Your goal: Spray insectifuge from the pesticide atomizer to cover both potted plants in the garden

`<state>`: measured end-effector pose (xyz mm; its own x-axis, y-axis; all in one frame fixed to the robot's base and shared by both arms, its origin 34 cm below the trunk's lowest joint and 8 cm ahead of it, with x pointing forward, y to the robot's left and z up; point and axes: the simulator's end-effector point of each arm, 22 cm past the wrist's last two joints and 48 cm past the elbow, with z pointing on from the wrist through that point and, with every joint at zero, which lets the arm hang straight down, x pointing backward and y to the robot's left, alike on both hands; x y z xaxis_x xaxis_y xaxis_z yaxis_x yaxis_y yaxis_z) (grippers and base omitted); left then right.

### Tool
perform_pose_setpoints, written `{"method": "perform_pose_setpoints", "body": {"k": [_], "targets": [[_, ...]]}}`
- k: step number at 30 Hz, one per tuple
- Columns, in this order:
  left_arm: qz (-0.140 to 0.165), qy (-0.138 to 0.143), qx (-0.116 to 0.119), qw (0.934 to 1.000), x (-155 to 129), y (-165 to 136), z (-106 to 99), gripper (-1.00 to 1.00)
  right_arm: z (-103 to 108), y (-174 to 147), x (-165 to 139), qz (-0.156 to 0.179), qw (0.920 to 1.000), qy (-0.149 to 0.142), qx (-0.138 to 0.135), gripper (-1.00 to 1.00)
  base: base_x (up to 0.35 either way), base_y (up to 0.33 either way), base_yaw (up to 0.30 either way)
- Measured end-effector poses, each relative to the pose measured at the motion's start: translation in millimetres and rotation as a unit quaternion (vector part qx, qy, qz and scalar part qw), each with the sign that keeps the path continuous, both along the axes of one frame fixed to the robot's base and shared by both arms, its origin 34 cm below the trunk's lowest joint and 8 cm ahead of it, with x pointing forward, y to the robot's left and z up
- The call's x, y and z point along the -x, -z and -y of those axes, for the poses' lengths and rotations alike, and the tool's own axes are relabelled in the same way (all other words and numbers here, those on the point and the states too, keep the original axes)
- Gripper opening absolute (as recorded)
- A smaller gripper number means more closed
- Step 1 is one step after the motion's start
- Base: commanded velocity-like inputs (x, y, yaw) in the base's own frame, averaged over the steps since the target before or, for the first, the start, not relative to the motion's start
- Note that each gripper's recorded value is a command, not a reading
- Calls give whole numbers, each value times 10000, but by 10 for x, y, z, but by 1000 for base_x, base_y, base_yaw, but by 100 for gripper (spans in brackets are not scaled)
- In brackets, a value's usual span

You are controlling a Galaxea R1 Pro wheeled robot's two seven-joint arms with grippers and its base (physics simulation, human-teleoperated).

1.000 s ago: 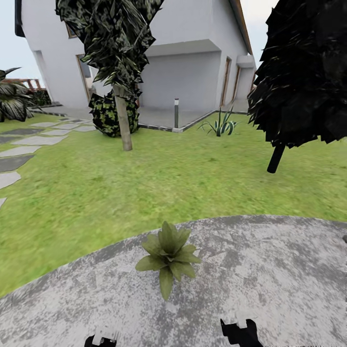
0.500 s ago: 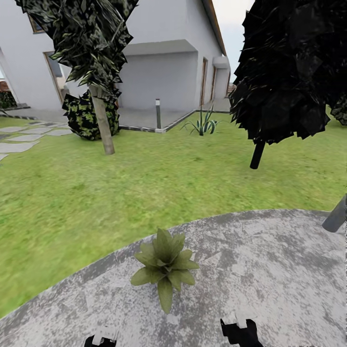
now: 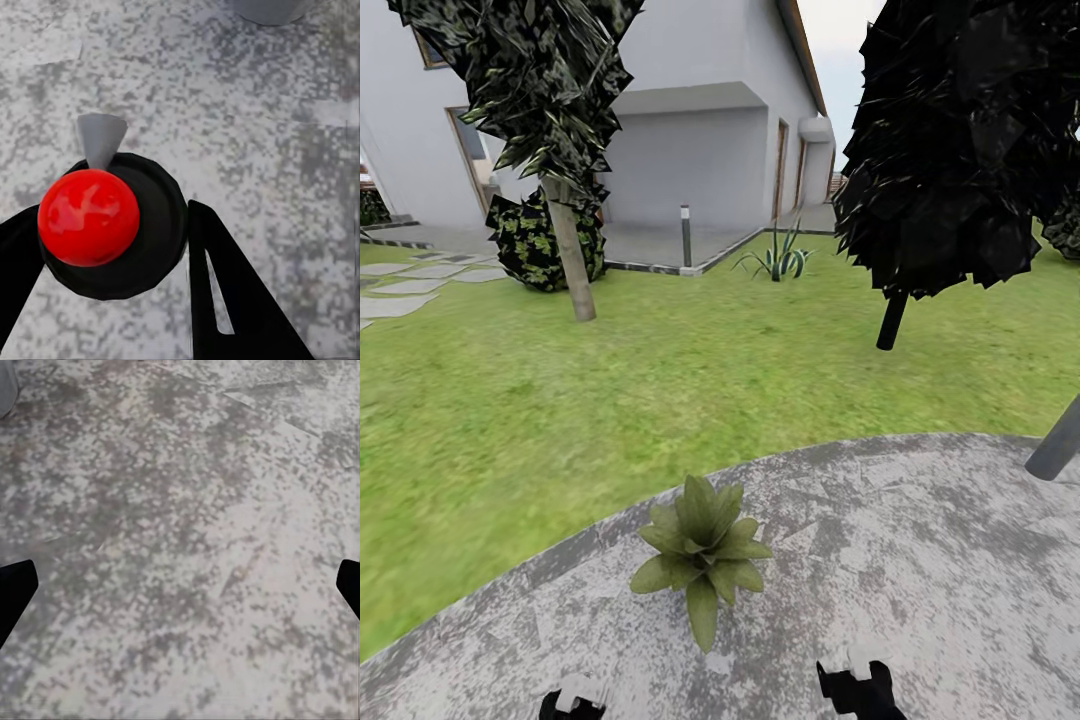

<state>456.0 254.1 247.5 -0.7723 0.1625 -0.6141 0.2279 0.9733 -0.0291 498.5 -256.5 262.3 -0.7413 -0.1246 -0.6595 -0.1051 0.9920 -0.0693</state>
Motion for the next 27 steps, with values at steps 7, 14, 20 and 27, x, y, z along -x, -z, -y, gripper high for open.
{"method": "perform_pose_setpoints", "body": {"k": [7,14,20,27], "targets": [[-579,2643,732,9599,368,-177,190,-100,-767,-152,-72,155,9714,-2363,-143,100,0,0,0],[-613,2826,691,9548,344,-219,155,-100,-1110,-275,-195,260,9654,-2567,-371,100,0,0,0],[-298,2556,534,9648,103,-299,-59,-100,-1119,-283,-218,362,9708,-2333,-418,100,0,0,0],[-122,2786,497,9590,-207,-470,-11,-100,-1146,-295,-210,452,9689,-2403,-385,100,0,0,0]]}}
